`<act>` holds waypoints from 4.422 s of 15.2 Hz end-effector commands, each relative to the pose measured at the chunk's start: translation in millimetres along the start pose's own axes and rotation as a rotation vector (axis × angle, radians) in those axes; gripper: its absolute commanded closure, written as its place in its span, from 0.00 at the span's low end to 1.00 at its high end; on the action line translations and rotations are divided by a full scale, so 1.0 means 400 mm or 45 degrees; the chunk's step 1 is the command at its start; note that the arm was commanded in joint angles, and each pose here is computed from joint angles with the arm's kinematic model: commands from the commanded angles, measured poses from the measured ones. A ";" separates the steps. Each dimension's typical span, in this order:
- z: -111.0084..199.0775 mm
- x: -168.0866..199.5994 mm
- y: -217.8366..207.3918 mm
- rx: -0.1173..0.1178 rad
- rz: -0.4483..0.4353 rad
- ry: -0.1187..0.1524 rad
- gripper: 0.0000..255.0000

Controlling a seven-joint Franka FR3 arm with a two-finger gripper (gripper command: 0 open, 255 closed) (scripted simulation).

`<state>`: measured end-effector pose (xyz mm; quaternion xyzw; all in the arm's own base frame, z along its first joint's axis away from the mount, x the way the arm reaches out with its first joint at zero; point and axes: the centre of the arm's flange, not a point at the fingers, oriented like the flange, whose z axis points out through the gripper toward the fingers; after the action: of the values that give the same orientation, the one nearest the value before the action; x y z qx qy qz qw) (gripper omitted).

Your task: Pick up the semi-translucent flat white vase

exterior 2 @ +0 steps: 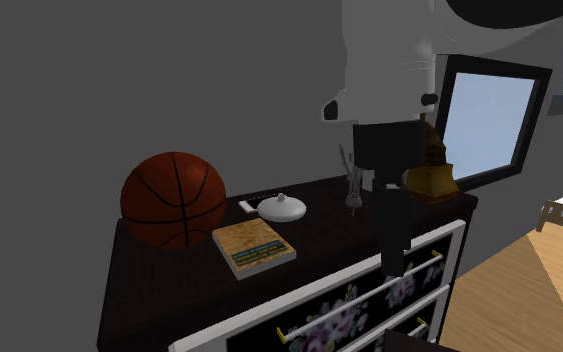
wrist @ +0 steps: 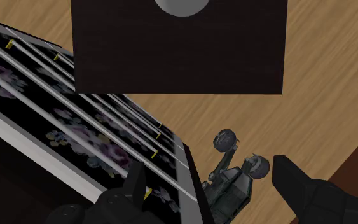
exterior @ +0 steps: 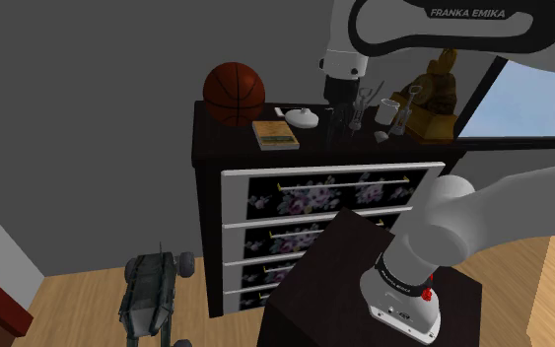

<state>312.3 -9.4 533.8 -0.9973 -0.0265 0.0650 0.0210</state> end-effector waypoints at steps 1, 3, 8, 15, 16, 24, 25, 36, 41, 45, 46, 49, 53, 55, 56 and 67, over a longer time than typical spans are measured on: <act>0.000 0.000 0.000 0.000 0.000 0.000 0.00; 0.004 0.039 0.050 -0.006 0.003 0.007 0.00; 0.013 0.134 0.175 -0.022 0.009 0.023 0.00; 0.020 0.268 0.352 -0.045 0.019 0.046 0.00; 0.021 0.287 0.377 -0.048 0.020 0.049 0.00; 0.021 0.438 0.580 -0.074 0.030 0.076 0.00; 0.021 0.456 0.606 -0.077 0.032 0.079 0.00; 0.009 0.660 0.887 -0.112 0.046 0.115 0.00; 0.060 0.679 0.906 -0.114 0.047 0.117 0.00; 0.107 0.685 0.908 -0.114 0.047 0.117 0.00; 0.107 0.685 0.908 -0.114 0.047 0.117 0.00; 0.106 0.687 0.907 -0.114 0.047 0.117 1.00; 0.106 0.687 0.907 -0.114 0.047 0.117 1.00; 0.106 0.687 0.907 -0.114 0.047 0.117 1.00; 0.107 0.685 0.908 -0.114 0.047 0.117 1.00; -0.037 0.666 0.901 -0.114 0.047 0.117 1.00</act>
<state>596.3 -354.8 493.3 -0.9995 -0.0099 0.0182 -0.0236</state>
